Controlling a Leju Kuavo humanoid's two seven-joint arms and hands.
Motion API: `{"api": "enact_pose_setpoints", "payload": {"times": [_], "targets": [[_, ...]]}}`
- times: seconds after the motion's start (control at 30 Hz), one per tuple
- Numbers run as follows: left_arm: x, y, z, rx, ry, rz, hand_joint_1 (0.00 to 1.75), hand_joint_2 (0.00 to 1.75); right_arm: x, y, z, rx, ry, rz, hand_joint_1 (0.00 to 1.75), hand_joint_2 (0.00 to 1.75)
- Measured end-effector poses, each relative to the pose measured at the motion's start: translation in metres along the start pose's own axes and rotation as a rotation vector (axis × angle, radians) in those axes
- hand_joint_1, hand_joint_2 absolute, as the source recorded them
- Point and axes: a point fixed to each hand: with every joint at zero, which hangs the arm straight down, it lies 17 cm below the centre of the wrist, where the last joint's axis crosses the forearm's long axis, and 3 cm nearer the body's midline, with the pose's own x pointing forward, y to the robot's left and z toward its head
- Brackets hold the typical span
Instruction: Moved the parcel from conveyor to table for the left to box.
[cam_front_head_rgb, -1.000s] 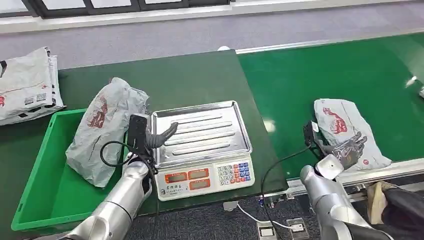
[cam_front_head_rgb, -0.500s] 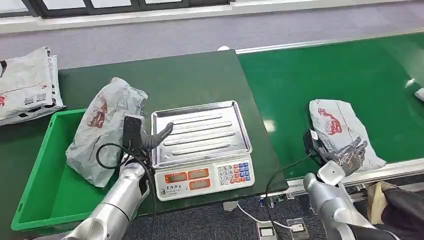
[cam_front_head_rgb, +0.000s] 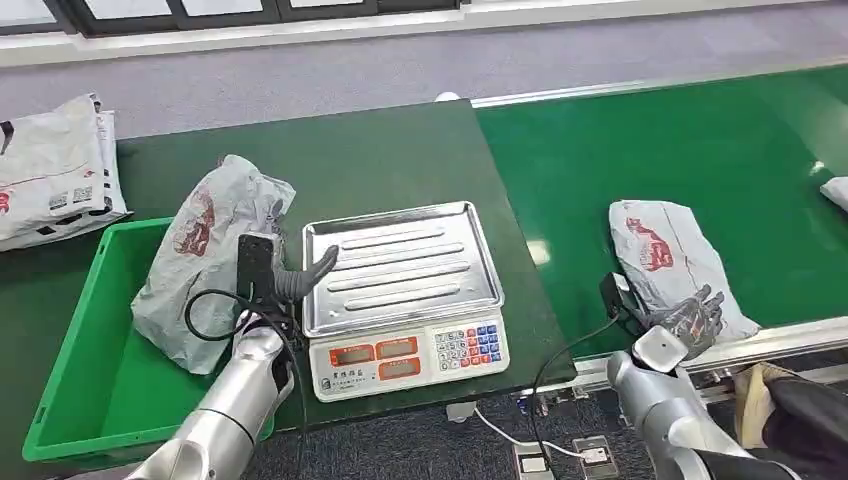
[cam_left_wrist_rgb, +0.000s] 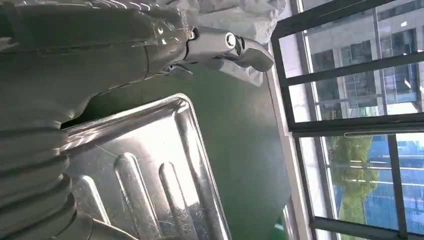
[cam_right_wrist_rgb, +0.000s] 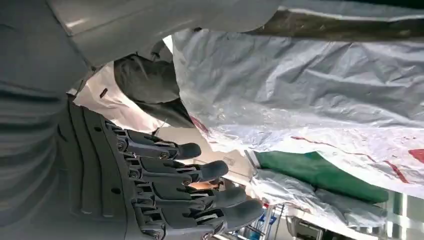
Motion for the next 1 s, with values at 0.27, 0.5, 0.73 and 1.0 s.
{"api": "enact_pose_setpoints", "payload": {"times": [0.27, 0.5, 0.73, 1.0], "targets": [[-0.002, 0.007, -0.001, 0.021, 0.007, 0.015, 0.00, 1.75, -0.002, 0.013, 0.002, 0.061, -0.010, 0.064, 0.00, 1.75], [-0.004, 0.009, 0.000, 0.020, 0.014, 0.028, 0.00, 1.75, -0.005, 0.028, 0.006, 0.145, -0.008, 0.111, 0.00, 1.75], [-0.006, 0.011, 0.000, 0.020, 0.025, 0.046, 0.00, 1.75, -0.011, 0.044, 0.010, 0.237, -0.005, 0.183, 1.75, 1.75], [-0.008, 0.012, 0.000, 0.008, 0.031, 0.064, 0.00, 1.75, -0.007, 0.041, 0.008, 0.249, -0.008, 0.188, 1.75, 1.75]]}}
